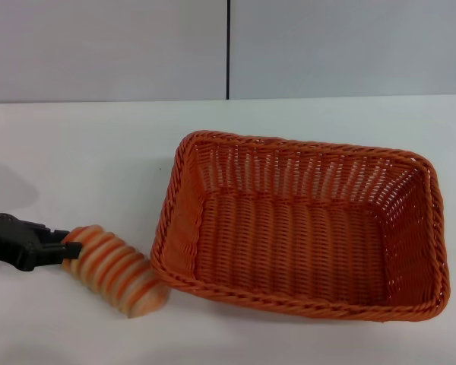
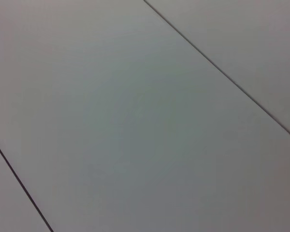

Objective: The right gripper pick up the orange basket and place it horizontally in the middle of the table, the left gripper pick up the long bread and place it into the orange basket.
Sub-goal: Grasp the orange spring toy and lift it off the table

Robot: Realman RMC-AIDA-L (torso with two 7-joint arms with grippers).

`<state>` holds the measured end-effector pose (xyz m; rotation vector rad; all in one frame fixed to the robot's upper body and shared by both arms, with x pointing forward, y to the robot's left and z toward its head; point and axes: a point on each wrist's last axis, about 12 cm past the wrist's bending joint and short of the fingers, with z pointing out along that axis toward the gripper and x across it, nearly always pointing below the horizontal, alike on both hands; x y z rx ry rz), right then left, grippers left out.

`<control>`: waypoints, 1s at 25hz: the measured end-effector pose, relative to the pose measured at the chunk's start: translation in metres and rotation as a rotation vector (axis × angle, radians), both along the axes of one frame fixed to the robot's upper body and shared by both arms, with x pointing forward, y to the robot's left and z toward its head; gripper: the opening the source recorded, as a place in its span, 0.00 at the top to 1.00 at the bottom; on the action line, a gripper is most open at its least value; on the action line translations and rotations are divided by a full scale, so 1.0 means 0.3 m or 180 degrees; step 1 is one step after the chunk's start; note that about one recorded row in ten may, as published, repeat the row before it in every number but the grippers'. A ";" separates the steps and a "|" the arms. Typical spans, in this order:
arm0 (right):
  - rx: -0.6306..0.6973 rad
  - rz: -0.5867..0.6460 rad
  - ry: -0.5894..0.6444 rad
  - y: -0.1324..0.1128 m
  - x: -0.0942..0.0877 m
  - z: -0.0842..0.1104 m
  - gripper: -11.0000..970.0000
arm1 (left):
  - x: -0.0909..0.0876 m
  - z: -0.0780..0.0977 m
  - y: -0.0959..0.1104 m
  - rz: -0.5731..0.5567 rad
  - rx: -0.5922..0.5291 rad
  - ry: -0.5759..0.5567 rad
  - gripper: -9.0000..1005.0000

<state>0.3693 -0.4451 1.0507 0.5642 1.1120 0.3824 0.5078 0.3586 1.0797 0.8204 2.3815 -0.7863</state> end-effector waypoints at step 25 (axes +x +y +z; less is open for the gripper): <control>0.0105 0.0024 -0.0012 0.023 0.017 -0.013 0.56 | 0.060 0.027 0.093 0.1144 -0.0068 -0.0684 0.83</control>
